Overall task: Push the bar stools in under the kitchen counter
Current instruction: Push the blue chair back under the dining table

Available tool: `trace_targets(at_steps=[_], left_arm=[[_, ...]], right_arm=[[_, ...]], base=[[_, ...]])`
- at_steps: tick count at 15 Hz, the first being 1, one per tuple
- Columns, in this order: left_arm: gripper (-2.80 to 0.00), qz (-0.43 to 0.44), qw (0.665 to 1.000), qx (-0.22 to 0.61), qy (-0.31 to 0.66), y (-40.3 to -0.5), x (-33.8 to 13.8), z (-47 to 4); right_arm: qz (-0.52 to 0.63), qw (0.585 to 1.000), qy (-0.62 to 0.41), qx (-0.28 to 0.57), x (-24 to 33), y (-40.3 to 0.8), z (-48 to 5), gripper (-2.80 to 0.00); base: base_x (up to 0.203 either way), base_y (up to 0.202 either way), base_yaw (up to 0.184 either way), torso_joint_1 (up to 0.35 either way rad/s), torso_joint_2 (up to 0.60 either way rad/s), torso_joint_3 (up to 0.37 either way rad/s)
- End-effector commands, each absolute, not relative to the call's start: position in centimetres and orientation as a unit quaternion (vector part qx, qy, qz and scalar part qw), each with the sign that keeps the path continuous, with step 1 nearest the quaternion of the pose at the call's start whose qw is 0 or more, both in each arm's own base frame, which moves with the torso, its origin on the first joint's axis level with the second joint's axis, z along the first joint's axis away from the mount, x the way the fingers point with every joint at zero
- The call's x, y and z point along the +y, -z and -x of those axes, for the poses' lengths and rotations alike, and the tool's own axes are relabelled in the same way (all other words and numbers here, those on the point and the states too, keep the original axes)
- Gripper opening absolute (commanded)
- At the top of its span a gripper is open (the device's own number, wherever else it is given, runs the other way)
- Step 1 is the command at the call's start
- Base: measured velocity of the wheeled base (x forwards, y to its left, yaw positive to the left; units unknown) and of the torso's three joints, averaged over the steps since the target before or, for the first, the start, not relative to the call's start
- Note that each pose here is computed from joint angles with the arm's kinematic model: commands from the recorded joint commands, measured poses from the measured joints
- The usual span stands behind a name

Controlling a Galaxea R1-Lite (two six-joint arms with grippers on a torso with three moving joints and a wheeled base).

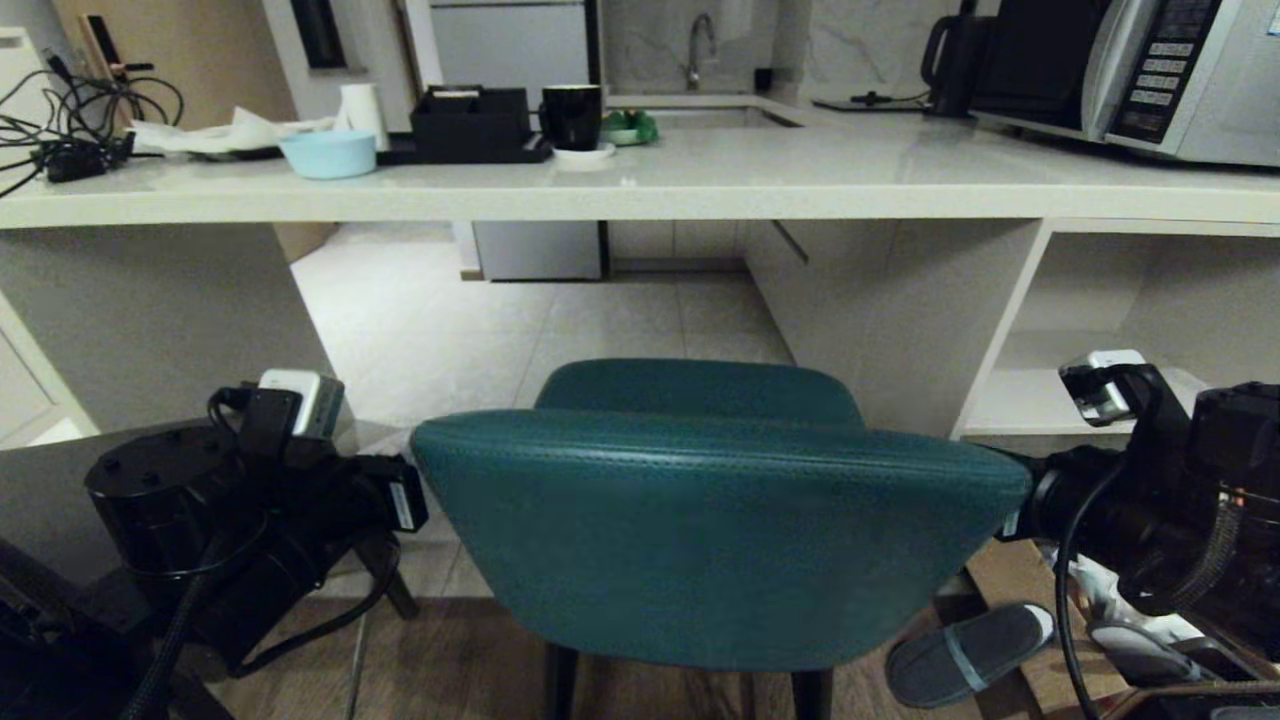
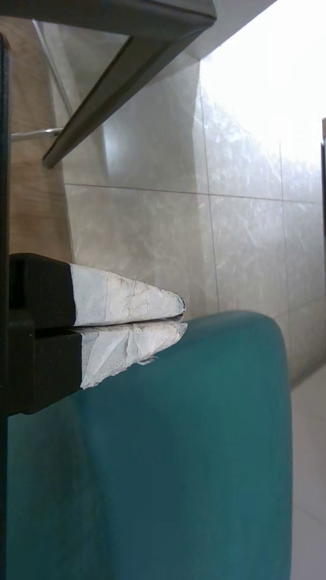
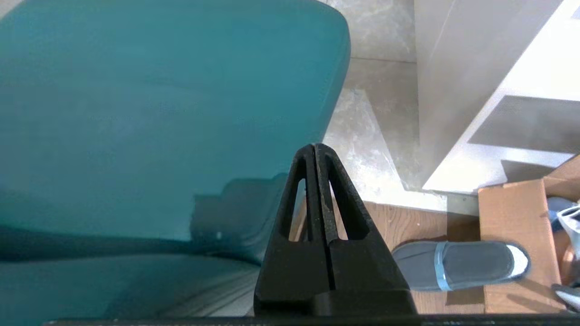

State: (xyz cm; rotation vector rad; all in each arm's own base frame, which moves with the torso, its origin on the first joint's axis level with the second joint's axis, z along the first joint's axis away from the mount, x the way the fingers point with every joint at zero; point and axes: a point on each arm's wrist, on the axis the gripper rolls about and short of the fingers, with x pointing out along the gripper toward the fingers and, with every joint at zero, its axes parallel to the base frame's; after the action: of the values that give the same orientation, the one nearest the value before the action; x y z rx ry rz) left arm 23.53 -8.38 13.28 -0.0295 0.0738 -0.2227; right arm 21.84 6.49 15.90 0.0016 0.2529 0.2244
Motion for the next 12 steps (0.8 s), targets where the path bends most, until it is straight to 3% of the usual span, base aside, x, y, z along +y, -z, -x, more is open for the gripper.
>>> trace_targets(at_steps=[1, 7, 12], left_arm=[[-2.8, 0.015, 0.992, 0.036, 0.118, -13.2, -8.8, -23.3], [-2.8, 0.007, 0.986, 0.064, 0.151, -12.1, -10.7, -20.9], [-2.8, 0.008, 0.987, 0.052, 0.151, -12.3, -12.1, -22.4]], right_arm=[[-0.002, 0.986, -0.112, 0.123, 6.3, -15.9, -21.1, -2.8], [-0.007, 0.984, -0.118, 0.133, 5.7, -15.2, -18.7, -2.8], [-0.001, 0.974, -0.182, 0.136, 8.2, -15.4, -20.5, -2.8]], base=[[0.0, 0.0, 0.0, 0.0, 0.0, 0.0], [0.0, 0.0, 0.0, 0.0, 0.0, 0.0], [0.0, 0.0, 0.0, 0.0, 0.0, 0.0]])
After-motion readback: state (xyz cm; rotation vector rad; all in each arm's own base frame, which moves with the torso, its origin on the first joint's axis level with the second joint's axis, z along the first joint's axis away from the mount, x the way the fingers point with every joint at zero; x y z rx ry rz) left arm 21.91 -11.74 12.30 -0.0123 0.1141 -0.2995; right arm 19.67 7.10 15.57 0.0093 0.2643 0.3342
